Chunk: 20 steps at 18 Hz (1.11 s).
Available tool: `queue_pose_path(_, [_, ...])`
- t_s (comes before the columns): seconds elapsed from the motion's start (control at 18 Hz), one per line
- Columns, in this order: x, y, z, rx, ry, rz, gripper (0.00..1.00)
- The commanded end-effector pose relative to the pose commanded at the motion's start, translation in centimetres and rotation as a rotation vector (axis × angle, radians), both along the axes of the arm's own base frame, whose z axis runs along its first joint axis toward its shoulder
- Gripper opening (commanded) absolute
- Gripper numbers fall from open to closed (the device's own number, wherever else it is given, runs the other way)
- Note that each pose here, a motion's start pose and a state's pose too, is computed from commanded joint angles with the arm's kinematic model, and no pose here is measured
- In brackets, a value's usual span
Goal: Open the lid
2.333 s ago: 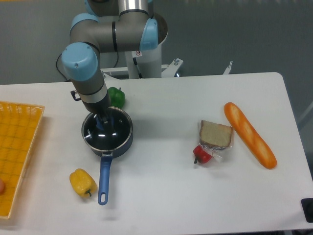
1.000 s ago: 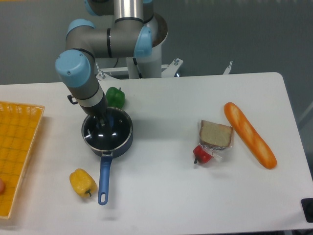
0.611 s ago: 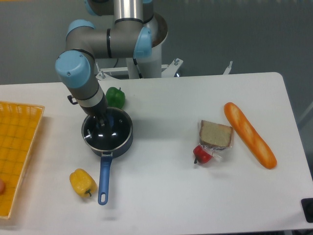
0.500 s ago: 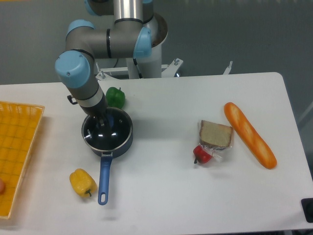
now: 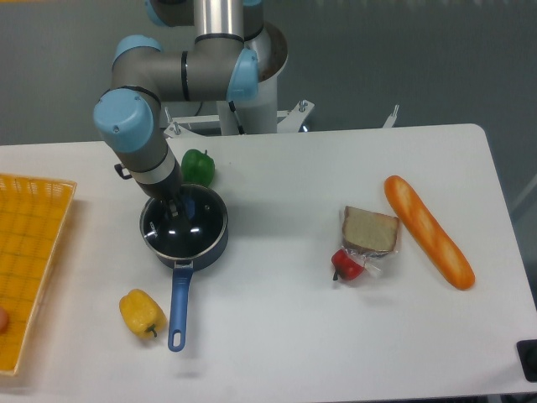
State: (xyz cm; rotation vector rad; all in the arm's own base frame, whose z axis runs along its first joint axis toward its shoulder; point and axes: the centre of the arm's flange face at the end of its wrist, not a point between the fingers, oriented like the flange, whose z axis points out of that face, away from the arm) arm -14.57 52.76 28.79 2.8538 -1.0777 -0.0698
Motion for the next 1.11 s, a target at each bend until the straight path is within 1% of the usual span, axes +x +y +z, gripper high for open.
queue_pose_path(0.22, [0.0, 0.0, 0.0, -0.001, -0.001, -0.002, 0.74])
queue_pose_path(0.33, [0.0, 0.0, 0.0, -0.002, -0.001, -0.003, 0.71])
queue_pose_path(0.44, [0.0, 0.0, -0.1, -0.004, -0.002, -0.003, 0.64])
queue_pose_path(0.56, [0.0, 0.1, 0.0, -0.002, -0.001, -0.003, 0.61])
queue_pose_path(1.11, [-1.3, 0.9, 2.3, 0.033, 0.013, 0.000, 0.58])
